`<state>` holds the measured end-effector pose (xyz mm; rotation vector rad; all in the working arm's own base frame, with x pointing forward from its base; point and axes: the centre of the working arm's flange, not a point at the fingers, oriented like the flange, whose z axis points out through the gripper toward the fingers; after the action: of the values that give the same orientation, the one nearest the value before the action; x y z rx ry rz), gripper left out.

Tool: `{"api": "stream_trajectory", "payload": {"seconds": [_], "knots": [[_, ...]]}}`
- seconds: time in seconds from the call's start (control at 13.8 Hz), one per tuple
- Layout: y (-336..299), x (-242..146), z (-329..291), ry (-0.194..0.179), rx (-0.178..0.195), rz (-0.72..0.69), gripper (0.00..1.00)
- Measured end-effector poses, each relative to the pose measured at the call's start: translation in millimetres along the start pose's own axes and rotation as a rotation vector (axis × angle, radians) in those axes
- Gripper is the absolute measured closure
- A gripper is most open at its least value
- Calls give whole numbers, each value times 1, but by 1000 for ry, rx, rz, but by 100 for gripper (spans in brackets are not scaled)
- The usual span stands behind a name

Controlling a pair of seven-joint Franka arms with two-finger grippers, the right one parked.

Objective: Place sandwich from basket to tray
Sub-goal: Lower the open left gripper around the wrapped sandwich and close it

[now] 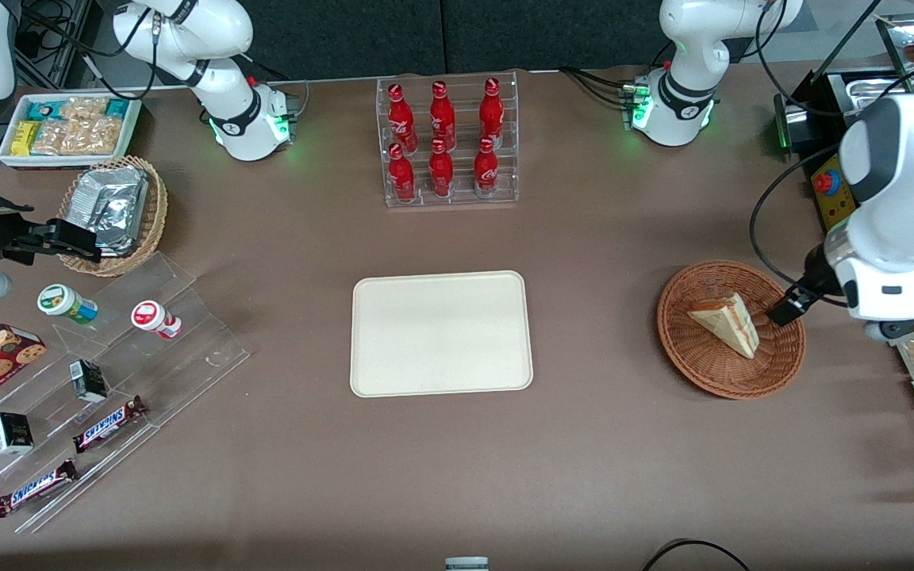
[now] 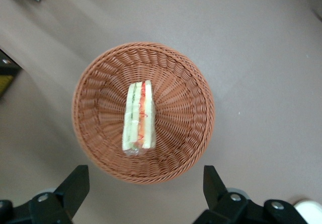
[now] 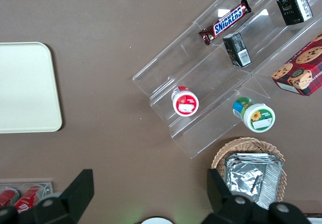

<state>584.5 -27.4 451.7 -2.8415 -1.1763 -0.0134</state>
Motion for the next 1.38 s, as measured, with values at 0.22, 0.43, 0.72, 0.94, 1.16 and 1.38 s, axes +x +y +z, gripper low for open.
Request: {"api": "stream_trajectory", "payload": {"seconds": [0.22,0.43,0.72,0.94,1.16,1.38], "knots": [[-3,-10,46,15,-29,-91,0],[-10,-23,86,28,-60,-141,0],[-21,-33,118,27,-99,-182,0],[-30,-42,136,24,-100,-185,0],[-36,-49,151,28,-109,-185,0],[-42,-54,161,20,-99,-186,0]]}}
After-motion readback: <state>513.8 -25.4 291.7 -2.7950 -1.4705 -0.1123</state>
